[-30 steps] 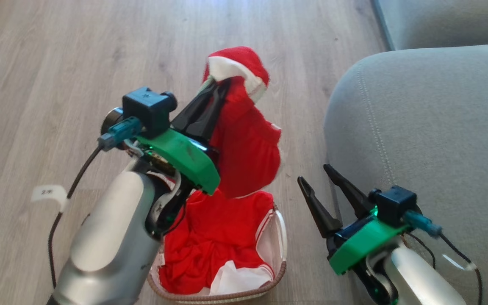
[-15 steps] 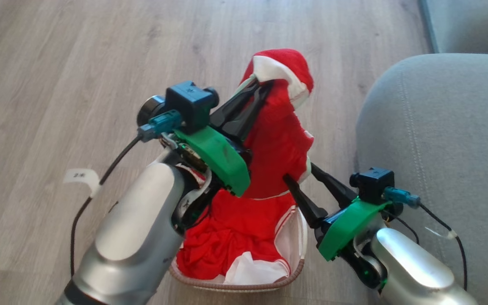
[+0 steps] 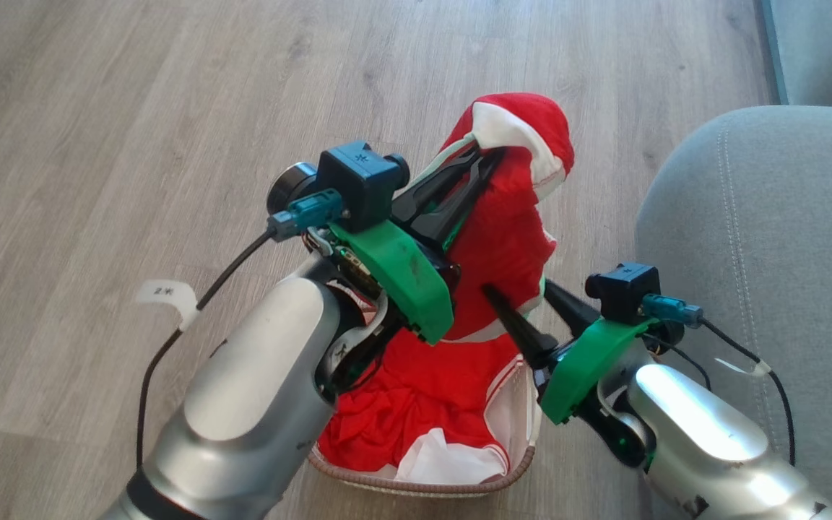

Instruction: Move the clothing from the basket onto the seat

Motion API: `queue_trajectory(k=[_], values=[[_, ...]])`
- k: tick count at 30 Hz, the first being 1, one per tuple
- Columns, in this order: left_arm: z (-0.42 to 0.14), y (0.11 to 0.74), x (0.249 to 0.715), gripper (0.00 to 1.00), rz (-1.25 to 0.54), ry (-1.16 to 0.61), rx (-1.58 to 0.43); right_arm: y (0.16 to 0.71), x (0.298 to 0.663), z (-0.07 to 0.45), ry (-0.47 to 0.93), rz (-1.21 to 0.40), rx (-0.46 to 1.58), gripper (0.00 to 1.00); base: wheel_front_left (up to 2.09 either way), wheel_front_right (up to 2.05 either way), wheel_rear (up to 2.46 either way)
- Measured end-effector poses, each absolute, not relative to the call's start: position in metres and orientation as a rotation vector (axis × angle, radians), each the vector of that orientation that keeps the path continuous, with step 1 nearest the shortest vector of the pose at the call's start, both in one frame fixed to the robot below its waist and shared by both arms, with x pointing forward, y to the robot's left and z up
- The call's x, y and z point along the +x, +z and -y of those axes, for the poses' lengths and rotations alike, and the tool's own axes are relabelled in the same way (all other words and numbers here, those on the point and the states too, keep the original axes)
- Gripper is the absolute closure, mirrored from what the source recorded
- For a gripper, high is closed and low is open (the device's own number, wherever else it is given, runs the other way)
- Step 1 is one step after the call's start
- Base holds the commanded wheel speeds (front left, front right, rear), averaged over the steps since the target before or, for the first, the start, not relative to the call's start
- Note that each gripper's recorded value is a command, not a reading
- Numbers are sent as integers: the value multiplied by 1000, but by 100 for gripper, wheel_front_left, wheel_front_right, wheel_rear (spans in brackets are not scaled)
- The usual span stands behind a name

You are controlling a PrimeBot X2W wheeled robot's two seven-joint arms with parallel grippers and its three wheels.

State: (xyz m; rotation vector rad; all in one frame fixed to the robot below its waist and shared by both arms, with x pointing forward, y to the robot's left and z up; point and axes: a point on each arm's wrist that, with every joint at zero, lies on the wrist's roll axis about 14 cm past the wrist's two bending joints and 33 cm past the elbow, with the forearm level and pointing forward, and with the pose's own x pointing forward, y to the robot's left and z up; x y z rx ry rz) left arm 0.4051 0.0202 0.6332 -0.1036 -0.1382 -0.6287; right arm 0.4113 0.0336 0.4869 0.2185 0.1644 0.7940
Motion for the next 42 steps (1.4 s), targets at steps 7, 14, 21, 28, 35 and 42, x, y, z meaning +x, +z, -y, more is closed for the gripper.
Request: queue_trajectory(k=[7,14,21,28,35,42], values=[[-18,636,405,100,142,-635,-107,494,411,-36,795,-147,236,100,0,0,0],[-17,635,406,100,140,-632,-107,514,422,-22,742,-84,273,100,0,0,0],[-22,626,409,100,126,-616,-114,536,429,13,651,9,298,100,0,0,0],[-17,608,407,100,80,-626,-116,556,427,46,567,97,315,100,0,0,0],[2,605,405,100,80,-670,-133,592,421,89,464,232,318,100,0,0,0],[28,599,401,0,71,-744,-155,630,406,124,397,365,274,100,0,0,0]])
